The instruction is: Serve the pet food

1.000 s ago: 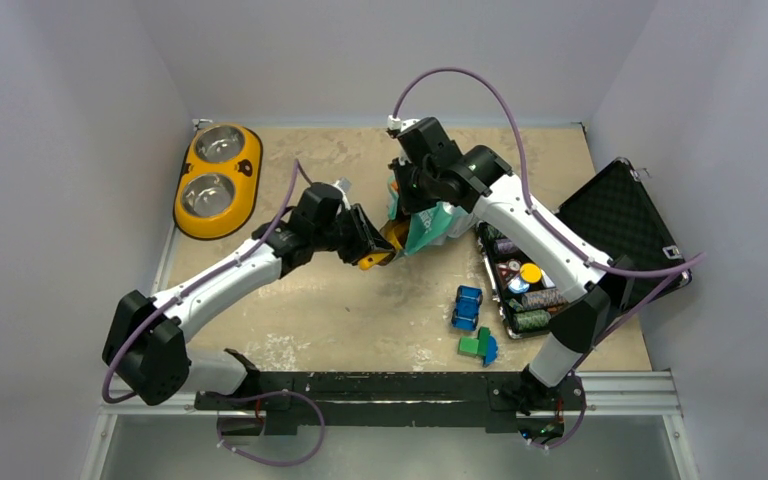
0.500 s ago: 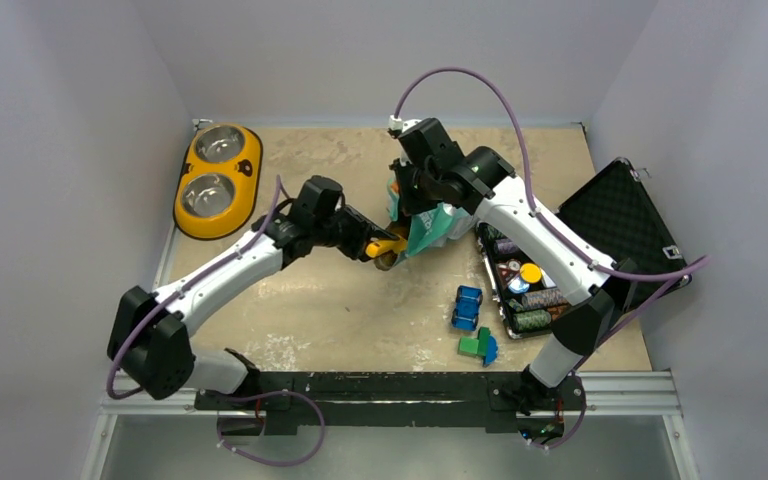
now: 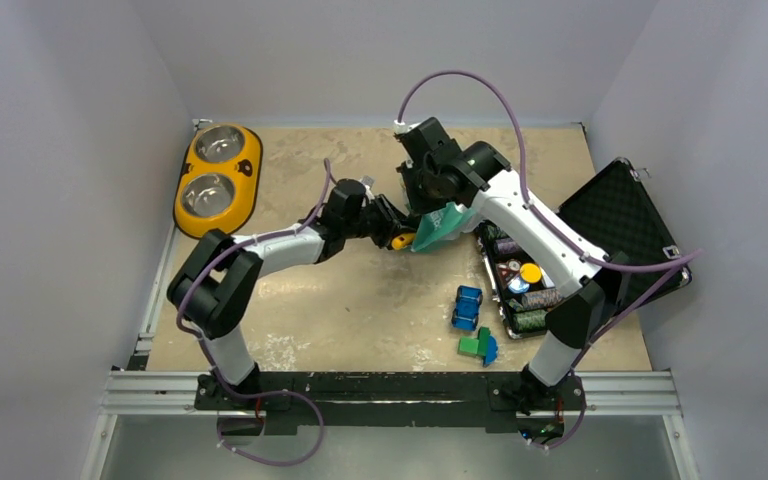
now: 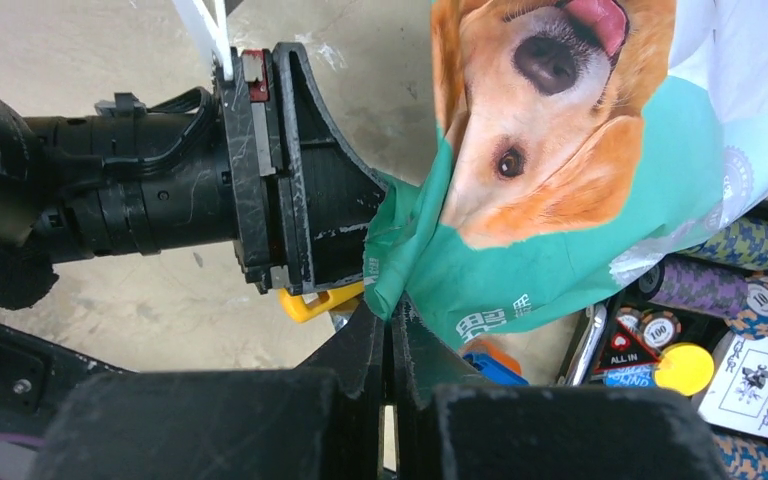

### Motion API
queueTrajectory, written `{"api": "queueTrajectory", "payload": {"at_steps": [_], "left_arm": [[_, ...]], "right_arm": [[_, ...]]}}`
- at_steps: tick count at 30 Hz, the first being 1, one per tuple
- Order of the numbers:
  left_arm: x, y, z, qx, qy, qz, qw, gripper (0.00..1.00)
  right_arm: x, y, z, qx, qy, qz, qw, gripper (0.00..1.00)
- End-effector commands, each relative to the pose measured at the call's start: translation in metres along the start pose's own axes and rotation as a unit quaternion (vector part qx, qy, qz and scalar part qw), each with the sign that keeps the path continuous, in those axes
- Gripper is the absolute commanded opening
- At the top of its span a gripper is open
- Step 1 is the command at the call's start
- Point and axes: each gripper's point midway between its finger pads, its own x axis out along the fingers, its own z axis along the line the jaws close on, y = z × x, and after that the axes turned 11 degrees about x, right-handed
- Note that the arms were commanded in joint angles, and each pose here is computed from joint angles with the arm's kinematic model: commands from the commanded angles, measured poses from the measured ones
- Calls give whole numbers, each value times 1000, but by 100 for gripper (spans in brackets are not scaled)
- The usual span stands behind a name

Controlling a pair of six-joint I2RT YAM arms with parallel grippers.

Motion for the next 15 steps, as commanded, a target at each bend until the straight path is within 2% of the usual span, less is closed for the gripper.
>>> {"api": "queueTrajectory", "payload": {"at_steps": [1,3,5,8,13,15], "left_arm": [[1,-49,-10,114,93,-107,983,0],[-13,-42,-15,125,114,-100,981,0],[-29,-35,-16,113,126,-84,982,0],[-54,-25,-35,93,183,-62,977,0],[-86,-12,-66,76,270,-53,958,0],[-92,-5,-63,78,272,-44,958,0]], "right_arm": [[-86,-66,44,39,-147,-139,979,0],[-83,-69,41,44,-145,-145,978,0],[-82,-71,38,40,-137,-152,978,0],[-78,-70,34,35,-128,-156,979,0],[-72,-67,26,40,-122,-159,979,0],[-72,-67,21,45,-114,-161,979,0]]}}
